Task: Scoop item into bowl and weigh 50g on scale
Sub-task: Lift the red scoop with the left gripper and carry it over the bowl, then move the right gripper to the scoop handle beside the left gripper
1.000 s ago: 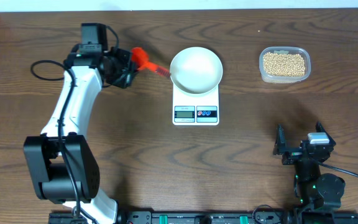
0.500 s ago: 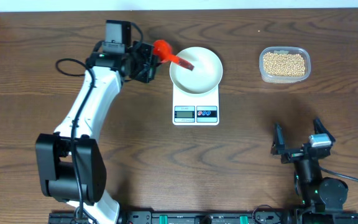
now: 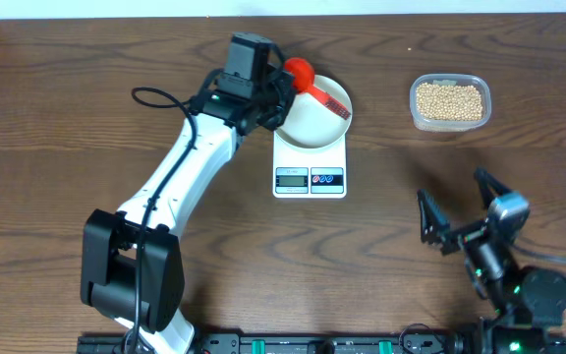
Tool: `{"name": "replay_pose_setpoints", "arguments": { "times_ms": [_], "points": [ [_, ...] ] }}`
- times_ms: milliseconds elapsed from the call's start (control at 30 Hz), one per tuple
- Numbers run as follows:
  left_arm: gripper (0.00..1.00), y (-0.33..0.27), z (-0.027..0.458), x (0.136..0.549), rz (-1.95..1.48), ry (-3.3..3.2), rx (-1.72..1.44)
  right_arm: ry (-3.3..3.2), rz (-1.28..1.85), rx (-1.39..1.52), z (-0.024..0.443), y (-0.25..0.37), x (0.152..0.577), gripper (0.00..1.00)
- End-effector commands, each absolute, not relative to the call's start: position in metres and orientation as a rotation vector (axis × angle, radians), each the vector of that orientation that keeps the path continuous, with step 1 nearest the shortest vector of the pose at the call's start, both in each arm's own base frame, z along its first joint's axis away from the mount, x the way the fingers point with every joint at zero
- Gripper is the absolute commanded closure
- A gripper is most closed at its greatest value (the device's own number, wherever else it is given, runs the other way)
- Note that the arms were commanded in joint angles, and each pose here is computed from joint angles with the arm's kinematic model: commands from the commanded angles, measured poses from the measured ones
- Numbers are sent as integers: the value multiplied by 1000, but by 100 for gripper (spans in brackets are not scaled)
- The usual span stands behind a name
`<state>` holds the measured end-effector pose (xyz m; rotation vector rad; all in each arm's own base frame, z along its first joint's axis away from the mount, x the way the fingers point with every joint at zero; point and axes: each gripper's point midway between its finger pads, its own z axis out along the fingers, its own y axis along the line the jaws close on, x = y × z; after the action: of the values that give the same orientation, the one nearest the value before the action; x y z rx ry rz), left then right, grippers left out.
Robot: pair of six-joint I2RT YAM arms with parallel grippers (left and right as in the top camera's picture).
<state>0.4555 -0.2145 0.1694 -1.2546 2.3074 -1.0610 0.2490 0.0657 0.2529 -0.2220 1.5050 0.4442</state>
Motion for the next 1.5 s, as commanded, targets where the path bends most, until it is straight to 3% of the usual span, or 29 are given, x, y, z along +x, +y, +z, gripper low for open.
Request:
{"name": "replay_pose_setpoints", "arguments": {
  "times_ms": [0, 233, 400, 600, 1033, 1100, 1200, 1467],
  "points": [
    [93, -217, 195, 458, -1060, 2223, -1216, 1512, 567, -305, 286, 84, 255, 1],
    [93, -221, 195, 457, -1084, 2134, -1403, 1657, 914, -375, 326, 115, 295, 1],
    [93, -218, 195, 459, -1105, 2067, -1530, 1741, 1083, -396, 328, 128, 338, 1],
    [93, -210, 184, 452, -1025, 2087, -1569, 1834, 1262, -462, 300, 163, 383, 1],
    [93, -182, 149, 420, -714, 2213, -1609, 1956, 1408, -436, 227, 215, 415, 1],
    [93, -180, 146, 416, -698, 2211, -1645, 1973, 1413, -435, 220, 220, 415, 6],
    [93, -179, 144, 414, -694, 2190, -1704, 2009, 1427, -402, 209, 224, 417, 29],
    [93, -180, 144, 413, -723, 2117, -1837, 2092, 1499, -247, 203, 228, 418, 47]
  ]
}}
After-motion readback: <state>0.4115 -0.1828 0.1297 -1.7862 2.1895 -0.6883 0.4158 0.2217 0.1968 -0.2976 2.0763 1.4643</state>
